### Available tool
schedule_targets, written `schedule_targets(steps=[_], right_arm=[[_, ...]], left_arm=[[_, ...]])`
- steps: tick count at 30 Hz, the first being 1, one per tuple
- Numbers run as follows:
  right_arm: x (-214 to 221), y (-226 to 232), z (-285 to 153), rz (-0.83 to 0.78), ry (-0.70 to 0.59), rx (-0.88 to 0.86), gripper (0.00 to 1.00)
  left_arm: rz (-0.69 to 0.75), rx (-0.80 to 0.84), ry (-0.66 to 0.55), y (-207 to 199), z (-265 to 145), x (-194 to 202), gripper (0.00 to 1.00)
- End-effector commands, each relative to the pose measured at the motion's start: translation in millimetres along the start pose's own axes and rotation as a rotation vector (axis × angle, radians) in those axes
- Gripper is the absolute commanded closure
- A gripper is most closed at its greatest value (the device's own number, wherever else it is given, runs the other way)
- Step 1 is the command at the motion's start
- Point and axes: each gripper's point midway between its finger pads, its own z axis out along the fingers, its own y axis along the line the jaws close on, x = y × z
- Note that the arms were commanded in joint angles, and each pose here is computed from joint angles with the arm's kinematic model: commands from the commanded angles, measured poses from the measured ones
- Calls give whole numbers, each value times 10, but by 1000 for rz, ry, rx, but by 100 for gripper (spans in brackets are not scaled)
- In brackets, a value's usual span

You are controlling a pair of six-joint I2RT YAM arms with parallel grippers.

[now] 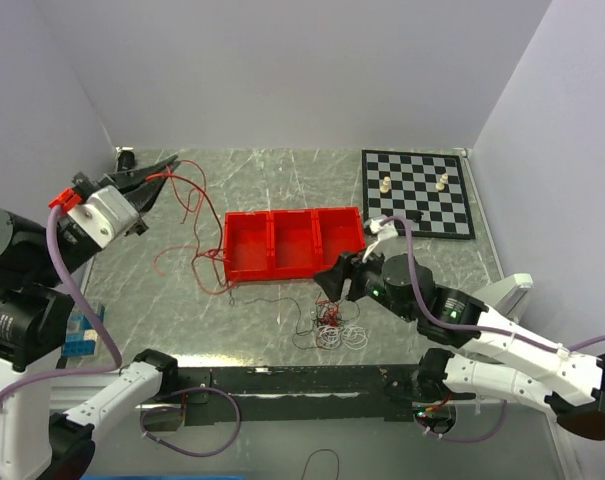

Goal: Untangle the cables

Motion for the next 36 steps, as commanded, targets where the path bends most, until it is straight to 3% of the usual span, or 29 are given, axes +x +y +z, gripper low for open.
schedule_targets(steps=[1, 11, 21, 27, 36], right_arm=[[-396, 717, 16, -85, -87, -304, 25], [-476, 1551, 42, -149, -167, -726, 13], [44, 1981, -59, -233, -21, -1016, 12], [173, 2045, 14, -208, 12, -1055, 12], [195, 1991, 566, -209, 9, -875, 18]], left_arm=[[48, 80, -130, -153, -91, -328, 99], [68, 80, -120, -154, -105, -310, 99], [94, 64, -117, -139, -136, -299, 99], [94, 64, -124, -133, -134, -324, 99], [86, 60, -135, -132, -160, -379, 99]])
